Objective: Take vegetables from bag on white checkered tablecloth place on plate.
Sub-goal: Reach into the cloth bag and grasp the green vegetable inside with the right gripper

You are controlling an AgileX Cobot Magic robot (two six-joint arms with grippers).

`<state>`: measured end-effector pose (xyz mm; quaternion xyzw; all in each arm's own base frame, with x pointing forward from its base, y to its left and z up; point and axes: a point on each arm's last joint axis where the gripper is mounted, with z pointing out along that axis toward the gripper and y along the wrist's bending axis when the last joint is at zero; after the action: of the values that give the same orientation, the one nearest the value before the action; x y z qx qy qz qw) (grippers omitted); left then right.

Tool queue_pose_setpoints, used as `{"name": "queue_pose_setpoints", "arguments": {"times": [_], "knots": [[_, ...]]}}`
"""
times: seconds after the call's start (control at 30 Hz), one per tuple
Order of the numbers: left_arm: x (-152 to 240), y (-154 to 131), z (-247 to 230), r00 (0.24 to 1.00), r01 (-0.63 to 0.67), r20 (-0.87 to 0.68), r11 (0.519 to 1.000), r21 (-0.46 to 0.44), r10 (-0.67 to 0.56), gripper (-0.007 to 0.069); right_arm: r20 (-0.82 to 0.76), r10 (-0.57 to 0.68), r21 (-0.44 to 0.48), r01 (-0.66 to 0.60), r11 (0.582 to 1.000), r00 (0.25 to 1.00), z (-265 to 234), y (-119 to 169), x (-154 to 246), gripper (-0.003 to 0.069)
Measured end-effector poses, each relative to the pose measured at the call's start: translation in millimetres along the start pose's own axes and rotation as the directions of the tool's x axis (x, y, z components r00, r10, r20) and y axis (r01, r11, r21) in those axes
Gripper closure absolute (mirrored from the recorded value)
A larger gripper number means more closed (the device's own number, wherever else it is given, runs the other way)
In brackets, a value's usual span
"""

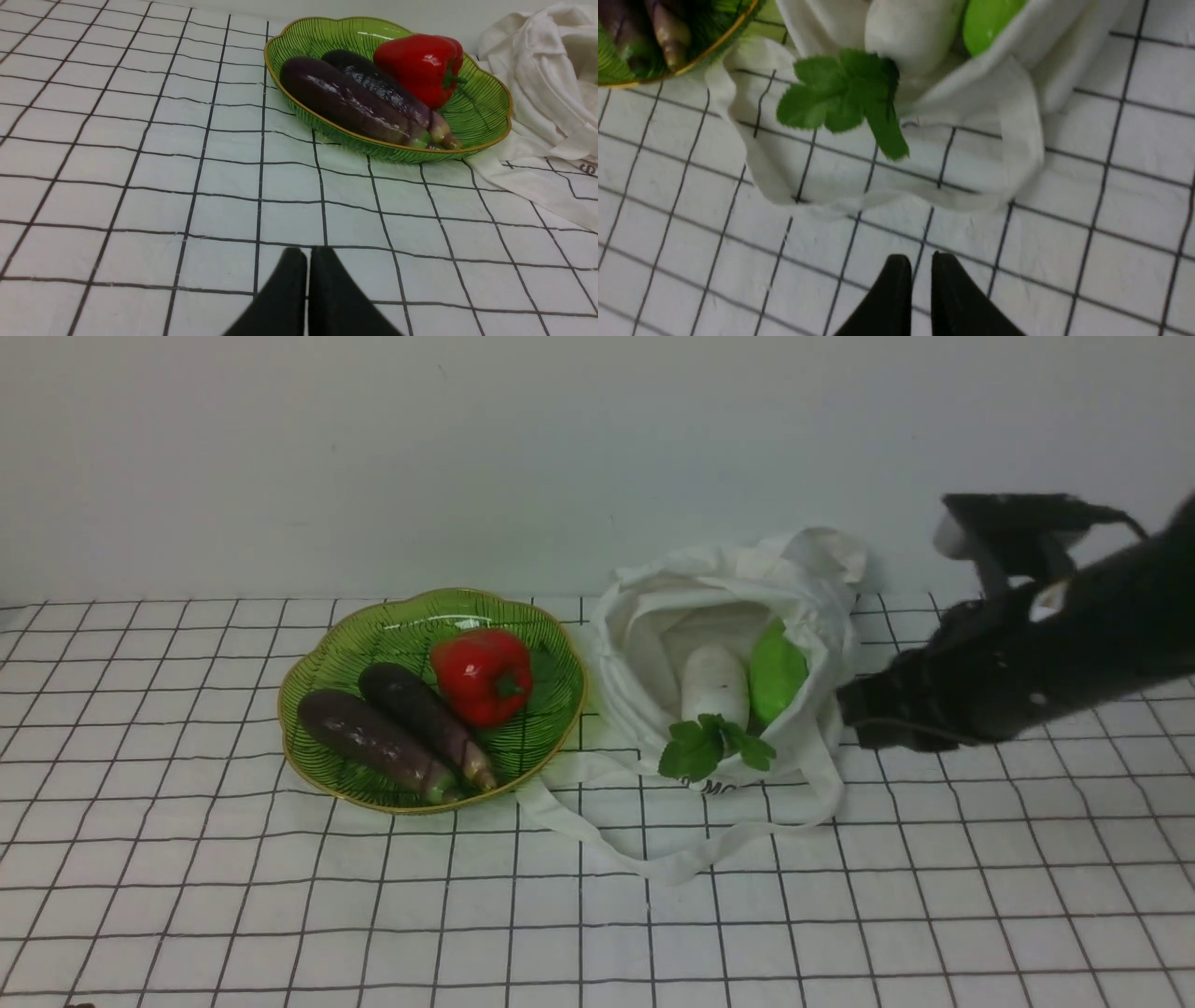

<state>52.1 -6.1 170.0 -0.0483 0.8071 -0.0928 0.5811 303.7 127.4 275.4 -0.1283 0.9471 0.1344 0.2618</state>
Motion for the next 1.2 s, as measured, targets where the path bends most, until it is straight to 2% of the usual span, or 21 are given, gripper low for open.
{"name": "queue_pose_setpoints", "arguments": {"times": [0.03,0.17,0.27,0.37,0.4,0.53,0.77,1.0,1.2], "knots": [[0,0,0,1.0,0.0,0.0,1.0,0.0,0.0,0.0633,-0.001,-0.008,0.002,0.008,1.0,1.0,0,1,0,0.0585],[0,0,0,1.0,0.0,0.0,1.0,0.0,0.0,0.0633,0.015,0.04,0.043,-0.041,0.998,0.999,36,21,-42,0.047],[0,0,0,1.0,0.0,0.0,1.0,0.0,0.0,0.0633,0.012,0.079,0.053,-0.079,0.995,0.997,49,27,-57,0.0397],[0,0,0,1.0,0.0,0.0,1.0,0.0,0.0,0.0633,0.006,0.085,0.066,-0.086,0.994,0.996,58,27,-66,0.0339],[0,0,0,1.0,0.0,0.0,1.0,0.0,0.0,0.0633,0.002,0.077,0.091,-0.077,0.993,0.997,71,25,-72,0.0283],[0,0,0,1.0,0.0,0.0,1.0,0.0,0.0,0.0633,-0.017,0.093,0.13,-0.09,0.987,0.996,95,20,-72,0.0237],[0,0,0,1.0,0.0,0.0,1.0,0.0,0.0,0.0633,-0.02,0.136,0.245,-0.127,0.961,0.991,146,0,-62,0.0218],[0,0,0,1.0,0.0,0.0,1.0,0.0,0.0,0.0633,0.02,0.164,0.344,-0.16,0.925,0.986,172,-15,-56,0.0219],[0,0,0,1.0,0.0,0.0,1.0,0.0,0.0,0.0633,0.045,0.181,0.37,-0.184,0.91,0.983,176,-18,-55,0.0219]]}}
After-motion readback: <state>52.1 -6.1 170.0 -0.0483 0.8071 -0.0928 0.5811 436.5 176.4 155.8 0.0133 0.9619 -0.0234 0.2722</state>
